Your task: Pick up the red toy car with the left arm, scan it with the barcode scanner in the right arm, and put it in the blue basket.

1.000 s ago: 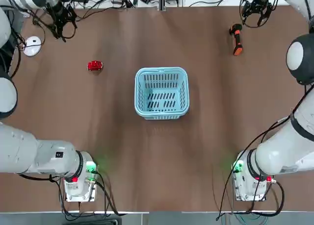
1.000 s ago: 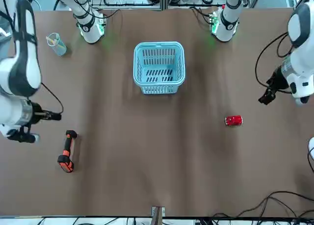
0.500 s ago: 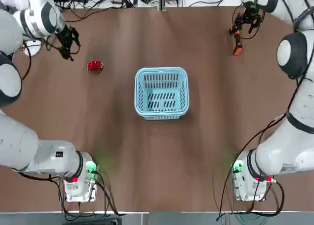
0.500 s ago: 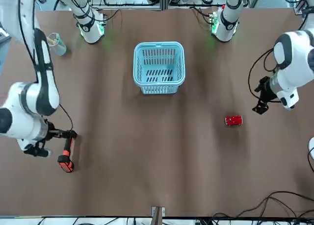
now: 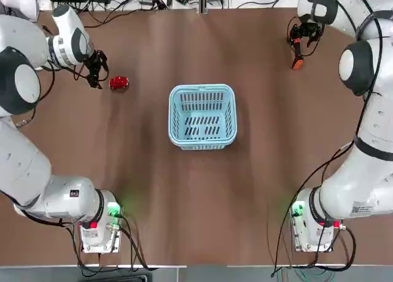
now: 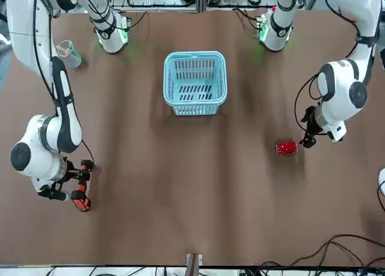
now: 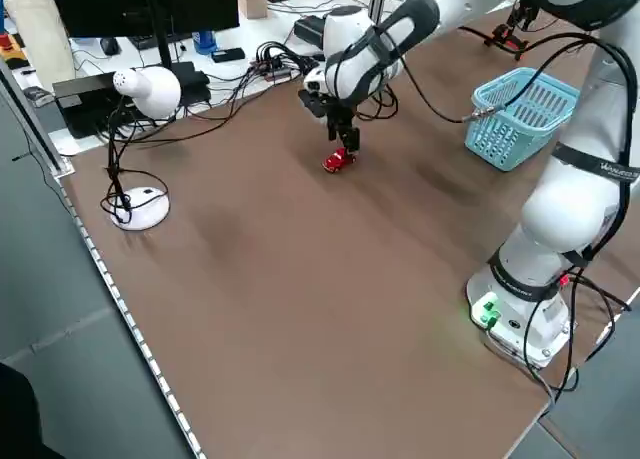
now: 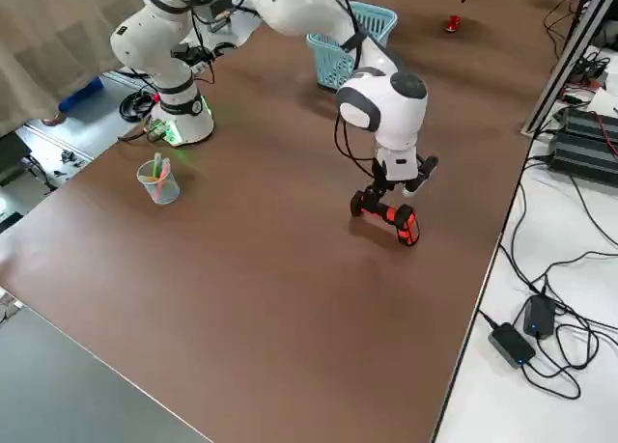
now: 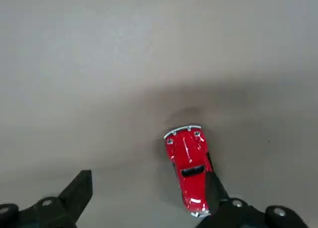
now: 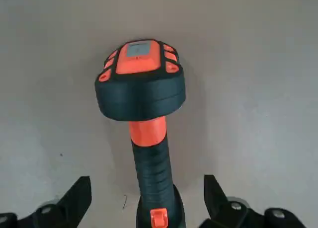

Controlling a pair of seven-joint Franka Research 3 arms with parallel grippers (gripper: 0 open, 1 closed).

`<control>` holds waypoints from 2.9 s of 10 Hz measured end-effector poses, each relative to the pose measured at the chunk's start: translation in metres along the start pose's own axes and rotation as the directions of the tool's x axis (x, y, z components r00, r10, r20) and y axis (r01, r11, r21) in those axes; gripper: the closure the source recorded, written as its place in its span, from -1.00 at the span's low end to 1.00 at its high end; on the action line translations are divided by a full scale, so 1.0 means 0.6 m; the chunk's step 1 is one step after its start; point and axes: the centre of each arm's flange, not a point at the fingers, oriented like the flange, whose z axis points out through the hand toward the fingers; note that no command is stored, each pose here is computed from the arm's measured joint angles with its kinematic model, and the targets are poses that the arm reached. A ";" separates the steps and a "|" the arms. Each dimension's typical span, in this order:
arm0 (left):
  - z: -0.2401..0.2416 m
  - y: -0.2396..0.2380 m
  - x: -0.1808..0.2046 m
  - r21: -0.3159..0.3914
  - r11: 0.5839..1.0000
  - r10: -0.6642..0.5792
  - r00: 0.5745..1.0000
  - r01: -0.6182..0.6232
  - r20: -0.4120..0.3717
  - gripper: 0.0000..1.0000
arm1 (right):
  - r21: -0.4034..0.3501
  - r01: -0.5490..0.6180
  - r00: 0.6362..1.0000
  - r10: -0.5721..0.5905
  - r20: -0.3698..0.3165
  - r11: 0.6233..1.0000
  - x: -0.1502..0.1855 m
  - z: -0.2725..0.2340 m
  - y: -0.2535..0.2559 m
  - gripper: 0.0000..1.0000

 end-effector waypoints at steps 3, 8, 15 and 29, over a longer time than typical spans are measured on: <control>0.028 0.023 -0.015 -0.011 0.999 -0.038 0.999 0.039 0.029 -1.00 | -0.005 0.004 1.000 -0.004 -0.006 1.000 0.002 0.033 -0.003 -1.00; 0.082 0.040 -0.015 0.006 0.998 -0.062 0.998 0.062 0.025 -1.00 | -0.008 0.012 0.999 -0.012 -0.031 1.000 0.006 0.052 -0.010 -0.74; 0.102 0.066 -0.041 -0.027 0.999 -0.043 0.999 0.043 0.022 0.11 | -0.008 0.007 0.999 -0.008 -0.039 1.000 0.010 0.046 -0.005 0.05; -0.250 0.230 -0.555 -0.094 0.973 -0.197 0.970 0.212 0.141 0.11 | 0.179 -0.019 0.994 -0.001 0.110 0.984 0.005 -0.087 -0.088 0.26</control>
